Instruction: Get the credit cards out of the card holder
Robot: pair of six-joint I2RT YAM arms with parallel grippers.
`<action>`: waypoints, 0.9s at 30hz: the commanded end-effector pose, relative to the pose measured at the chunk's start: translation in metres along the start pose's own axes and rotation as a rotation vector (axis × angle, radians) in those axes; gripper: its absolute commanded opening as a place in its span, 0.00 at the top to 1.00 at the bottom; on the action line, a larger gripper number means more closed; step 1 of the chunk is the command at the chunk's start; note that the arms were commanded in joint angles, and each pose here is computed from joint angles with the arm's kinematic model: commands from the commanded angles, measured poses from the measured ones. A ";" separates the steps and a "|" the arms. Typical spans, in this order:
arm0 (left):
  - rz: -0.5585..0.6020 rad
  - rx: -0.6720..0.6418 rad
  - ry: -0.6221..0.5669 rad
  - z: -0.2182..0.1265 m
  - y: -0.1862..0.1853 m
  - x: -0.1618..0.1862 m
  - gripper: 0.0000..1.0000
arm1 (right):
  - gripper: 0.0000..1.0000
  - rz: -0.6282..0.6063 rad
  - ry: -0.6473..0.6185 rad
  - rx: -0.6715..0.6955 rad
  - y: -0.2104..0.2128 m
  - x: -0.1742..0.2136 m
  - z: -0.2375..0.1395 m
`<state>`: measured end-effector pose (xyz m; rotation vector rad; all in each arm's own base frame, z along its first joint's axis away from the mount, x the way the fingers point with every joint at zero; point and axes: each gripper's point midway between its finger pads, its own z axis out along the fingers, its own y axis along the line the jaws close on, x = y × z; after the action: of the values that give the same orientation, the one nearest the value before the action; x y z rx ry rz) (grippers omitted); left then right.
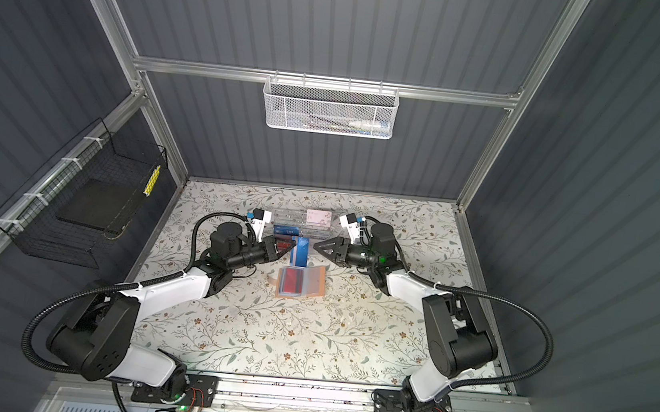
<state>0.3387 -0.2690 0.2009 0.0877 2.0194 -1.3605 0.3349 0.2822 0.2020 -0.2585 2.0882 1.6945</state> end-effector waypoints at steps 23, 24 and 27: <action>-0.447 -0.955 -0.318 -0.092 0.069 -0.063 1.00 | 0.01 -0.367 -0.112 0.515 0.000 0.001 -0.031; -0.481 -0.984 -0.332 -0.095 0.071 -0.061 1.00 | 0.01 -0.388 -0.135 0.557 -0.001 -0.002 -0.032; -0.602 -1.057 -0.369 -0.103 0.075 -0.055 1.00 | 0.01 -0.466 -0.162 0.628 0.009 -0.005 -0.027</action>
<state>0.3876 -0.1595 0.2264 -0.9550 2.1867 -0.6041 0.3179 0.2683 0.2049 -0.3592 2.1473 0.9467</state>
